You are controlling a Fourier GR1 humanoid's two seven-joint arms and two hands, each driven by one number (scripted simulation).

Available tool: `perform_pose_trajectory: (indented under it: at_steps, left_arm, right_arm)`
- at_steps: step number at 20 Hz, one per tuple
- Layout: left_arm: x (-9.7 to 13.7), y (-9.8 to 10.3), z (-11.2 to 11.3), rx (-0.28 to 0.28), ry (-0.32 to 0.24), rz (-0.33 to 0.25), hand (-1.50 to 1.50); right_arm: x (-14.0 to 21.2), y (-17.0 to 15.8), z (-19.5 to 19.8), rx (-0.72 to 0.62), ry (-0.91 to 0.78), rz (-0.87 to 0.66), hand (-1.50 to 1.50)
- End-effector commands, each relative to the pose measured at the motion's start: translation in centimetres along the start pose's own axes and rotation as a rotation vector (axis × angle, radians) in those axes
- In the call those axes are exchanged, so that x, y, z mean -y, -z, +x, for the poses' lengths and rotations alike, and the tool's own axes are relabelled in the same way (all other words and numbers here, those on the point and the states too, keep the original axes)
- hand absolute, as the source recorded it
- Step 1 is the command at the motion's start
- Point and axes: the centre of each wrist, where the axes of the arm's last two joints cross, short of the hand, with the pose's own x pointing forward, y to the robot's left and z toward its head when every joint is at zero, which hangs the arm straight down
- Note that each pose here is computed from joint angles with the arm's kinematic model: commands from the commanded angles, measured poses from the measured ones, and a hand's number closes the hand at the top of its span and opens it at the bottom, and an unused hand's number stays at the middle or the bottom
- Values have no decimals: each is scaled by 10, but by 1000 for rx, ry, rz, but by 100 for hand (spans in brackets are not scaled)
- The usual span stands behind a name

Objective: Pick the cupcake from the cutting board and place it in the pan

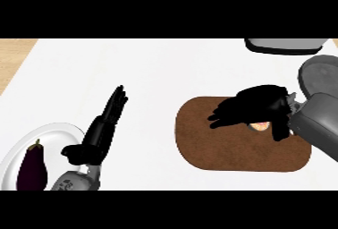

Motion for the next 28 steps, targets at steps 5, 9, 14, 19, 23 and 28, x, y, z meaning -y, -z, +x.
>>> perform_pose_trajectory:
  at_steps: [5,9,14,19,23,28]
  left_arm:
    - [-11,-12,-3,-12,16,17,0]
    - [-15,-19,-2,-11,10,22,0]
    - [-6,-11,8,-7,13,27,0]
    - [-23,-14,5,-8,3,23,0]
    - [-15,-16,2,-14,4,9,0]
    - [-4,-6,-7,-8,-1,27,0]
  right_arm:
    - [-30,-5,-53,115,50,78,-150]
    - [-26,31,-54,127,52,91,-150]
    - [-43,49,-64,107,24,134,-150]
    - [-60,59,-64,173,-91,244,150]
    - [-48,55,-77,169,-125,197,150]
    - [-62,78,-80,198,-132,117,150]
